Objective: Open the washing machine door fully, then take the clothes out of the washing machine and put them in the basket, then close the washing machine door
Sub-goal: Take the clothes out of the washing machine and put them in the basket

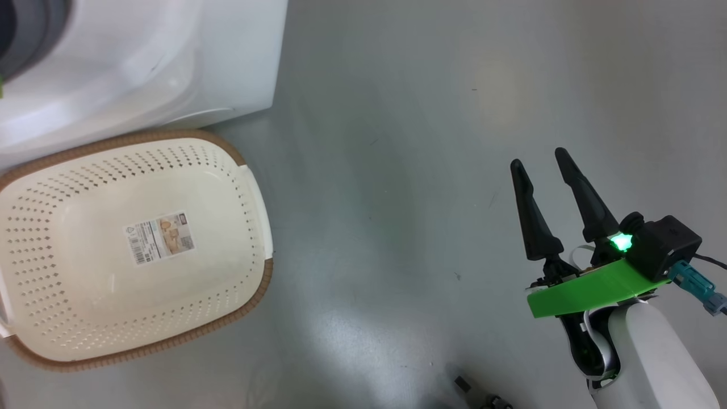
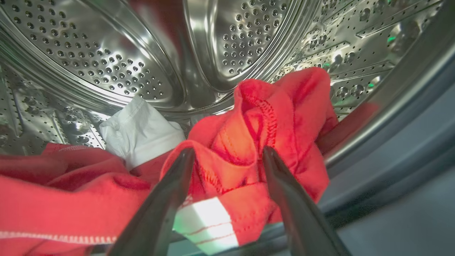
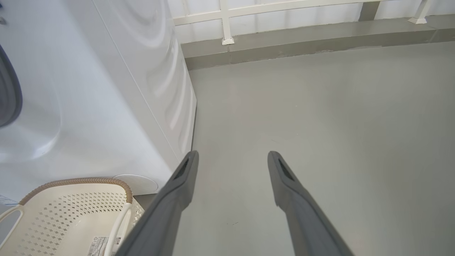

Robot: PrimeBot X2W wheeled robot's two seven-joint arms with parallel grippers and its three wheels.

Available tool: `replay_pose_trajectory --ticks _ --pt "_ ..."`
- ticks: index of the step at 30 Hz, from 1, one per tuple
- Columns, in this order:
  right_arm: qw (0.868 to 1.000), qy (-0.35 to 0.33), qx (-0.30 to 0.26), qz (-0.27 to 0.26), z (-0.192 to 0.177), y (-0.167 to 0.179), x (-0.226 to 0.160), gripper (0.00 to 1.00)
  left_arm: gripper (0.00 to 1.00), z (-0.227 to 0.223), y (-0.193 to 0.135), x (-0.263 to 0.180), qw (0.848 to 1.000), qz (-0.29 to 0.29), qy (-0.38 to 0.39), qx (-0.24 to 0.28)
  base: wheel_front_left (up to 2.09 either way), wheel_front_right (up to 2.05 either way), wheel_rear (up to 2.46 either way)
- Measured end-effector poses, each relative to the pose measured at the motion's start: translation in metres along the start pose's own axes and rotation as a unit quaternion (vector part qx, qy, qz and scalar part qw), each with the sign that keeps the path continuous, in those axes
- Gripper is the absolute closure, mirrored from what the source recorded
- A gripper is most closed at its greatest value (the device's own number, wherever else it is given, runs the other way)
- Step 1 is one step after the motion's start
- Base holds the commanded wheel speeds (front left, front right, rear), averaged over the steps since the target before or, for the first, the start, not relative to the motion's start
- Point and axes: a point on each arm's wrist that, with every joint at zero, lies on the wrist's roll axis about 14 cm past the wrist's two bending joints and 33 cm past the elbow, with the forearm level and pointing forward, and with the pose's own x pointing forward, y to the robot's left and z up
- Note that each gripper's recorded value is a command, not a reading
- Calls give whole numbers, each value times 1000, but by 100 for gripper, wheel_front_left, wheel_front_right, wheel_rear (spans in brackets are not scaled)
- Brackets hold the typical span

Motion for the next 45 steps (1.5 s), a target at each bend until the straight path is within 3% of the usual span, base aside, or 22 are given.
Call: replay_pose_trajectory --ticks 3,4,5,6,8,17,21,27,45 --pt "1000 1 -1 -2 -1 -1 -1 0 0 -8 0 0 1000 0 12 9 0 0 0" --pt "1000 1 0 -2 0 -2 -1 0 39 -10 0 0 1000 -1 16 10 0 0 0" --pt "1000 0 1 -2 1 -1 -1 0 60 -11 -1 0 1000 -2 18 11 0 0 0" --pt "1000 -1 2 -3 1 -1 -1 0 67 -10 -2 0 1000 -3 18 13 0 0 0" --pt "1000 -2 2 -2 1 -1 -1 0 100 -8 -2 1 1000 -4 17 14 0 0 0" --pt "1000 -10 4 2 7 2 -1 0 100 0 -4 -2 1000 -5 11 13 0 0 0" --pt "1000 -17 7 11 12 7 1 0 100 23 -6 -8 1000 2 -24 -19 0 0 0" --pt "999 -30 7 23 21 13 3 0 100 29 5 -33 997 22 -45 -60 0 0 0" --pt "998 -43 17 47 30 29 2 0 100 76 21 -104 985 48 -135 -96 0 0 0"
